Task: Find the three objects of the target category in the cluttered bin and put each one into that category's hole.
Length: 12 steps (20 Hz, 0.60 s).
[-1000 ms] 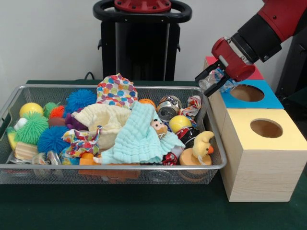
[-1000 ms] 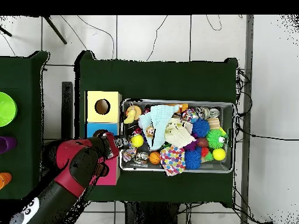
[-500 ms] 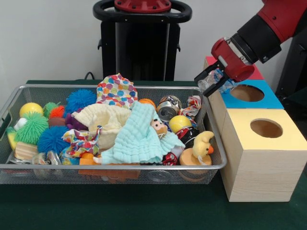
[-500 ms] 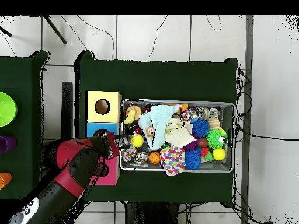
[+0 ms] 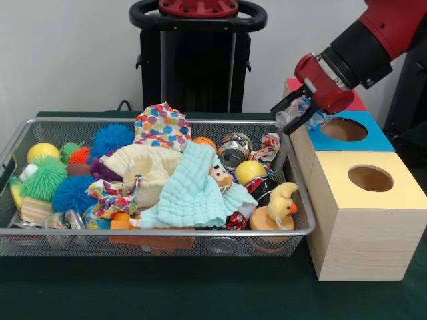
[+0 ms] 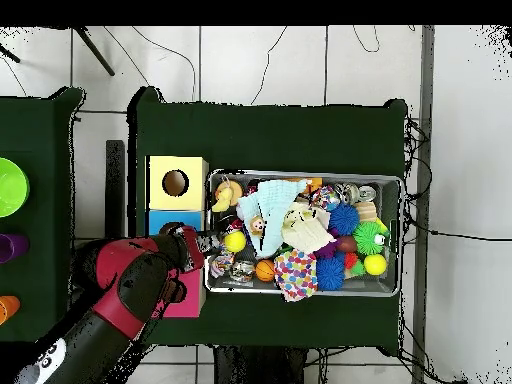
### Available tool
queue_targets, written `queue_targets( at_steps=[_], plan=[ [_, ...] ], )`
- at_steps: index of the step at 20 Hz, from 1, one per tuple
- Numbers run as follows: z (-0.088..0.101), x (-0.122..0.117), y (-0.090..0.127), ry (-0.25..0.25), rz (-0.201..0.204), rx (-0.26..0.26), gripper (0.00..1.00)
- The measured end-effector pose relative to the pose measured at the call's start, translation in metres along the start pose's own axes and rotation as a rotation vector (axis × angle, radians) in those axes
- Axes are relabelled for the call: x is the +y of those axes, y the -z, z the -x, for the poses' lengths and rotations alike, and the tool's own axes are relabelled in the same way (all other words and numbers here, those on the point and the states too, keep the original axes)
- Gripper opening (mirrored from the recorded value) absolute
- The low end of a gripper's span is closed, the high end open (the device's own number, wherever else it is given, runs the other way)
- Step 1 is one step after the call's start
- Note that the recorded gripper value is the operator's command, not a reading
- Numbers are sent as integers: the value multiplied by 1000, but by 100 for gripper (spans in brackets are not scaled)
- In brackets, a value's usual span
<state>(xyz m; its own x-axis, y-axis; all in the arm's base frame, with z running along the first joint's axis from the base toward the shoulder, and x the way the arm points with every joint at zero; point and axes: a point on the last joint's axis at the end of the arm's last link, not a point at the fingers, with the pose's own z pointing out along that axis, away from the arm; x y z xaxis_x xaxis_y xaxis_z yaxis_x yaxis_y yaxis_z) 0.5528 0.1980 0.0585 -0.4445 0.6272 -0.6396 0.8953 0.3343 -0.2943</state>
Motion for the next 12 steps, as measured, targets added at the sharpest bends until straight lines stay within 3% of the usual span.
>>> queue_targets(
  at_steps=[12],
  plan=[
    [-3,4,5,-11,-7,11,0]
  ],
)
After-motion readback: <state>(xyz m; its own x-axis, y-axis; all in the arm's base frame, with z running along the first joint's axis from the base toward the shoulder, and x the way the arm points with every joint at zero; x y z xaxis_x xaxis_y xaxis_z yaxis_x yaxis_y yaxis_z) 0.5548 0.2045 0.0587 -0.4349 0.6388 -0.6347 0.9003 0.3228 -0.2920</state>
